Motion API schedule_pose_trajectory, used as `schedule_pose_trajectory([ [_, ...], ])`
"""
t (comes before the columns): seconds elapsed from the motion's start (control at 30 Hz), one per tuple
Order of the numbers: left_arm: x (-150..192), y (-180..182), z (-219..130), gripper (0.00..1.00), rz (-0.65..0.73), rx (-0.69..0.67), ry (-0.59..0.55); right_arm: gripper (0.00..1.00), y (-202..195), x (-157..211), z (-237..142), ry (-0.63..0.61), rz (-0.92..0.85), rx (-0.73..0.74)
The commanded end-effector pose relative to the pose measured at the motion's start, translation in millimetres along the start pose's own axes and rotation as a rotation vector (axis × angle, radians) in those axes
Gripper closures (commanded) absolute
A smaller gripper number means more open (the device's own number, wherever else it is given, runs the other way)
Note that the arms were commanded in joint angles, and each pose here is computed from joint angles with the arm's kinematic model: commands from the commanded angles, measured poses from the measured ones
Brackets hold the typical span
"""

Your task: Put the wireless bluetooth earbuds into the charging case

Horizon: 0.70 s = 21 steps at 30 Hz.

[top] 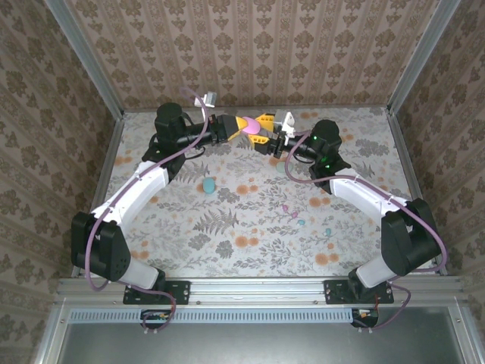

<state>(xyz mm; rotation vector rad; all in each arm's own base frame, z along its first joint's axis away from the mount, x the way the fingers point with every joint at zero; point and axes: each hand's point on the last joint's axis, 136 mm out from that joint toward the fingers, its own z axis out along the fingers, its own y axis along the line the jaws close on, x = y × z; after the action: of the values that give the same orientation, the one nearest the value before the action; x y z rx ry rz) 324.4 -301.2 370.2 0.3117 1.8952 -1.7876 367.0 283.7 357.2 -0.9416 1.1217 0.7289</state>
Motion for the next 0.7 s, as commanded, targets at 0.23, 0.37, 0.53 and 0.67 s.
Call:
schedule_pose_trajectory([
  [0.23,-4.8,-31.8,-5.0,0.8,0.103,0.043,-0.006,0.46,-0.7,-16.1,3.3,-0.037,-0.005,-0.001],
  [0.37,-4.8,-31.3,-4.6,0.8,0.103,0.042,-0.005,0.47,-1.0,-16.4,3.0,-0.04,-0.004,0.002],
  [0.53,-4.0,-32.3,-5.2,0.8,0.106,0.041,-0.002,0.56,-1.9,-14.0,3.5,-0.039,0.004,0.004],
  [0.67,-3.6,-29.1,-5.8,0.64,0.124,0.031,-0.006,0.62,1.1,-12.8,3.2,-0.034,0.038,-0.019],
])
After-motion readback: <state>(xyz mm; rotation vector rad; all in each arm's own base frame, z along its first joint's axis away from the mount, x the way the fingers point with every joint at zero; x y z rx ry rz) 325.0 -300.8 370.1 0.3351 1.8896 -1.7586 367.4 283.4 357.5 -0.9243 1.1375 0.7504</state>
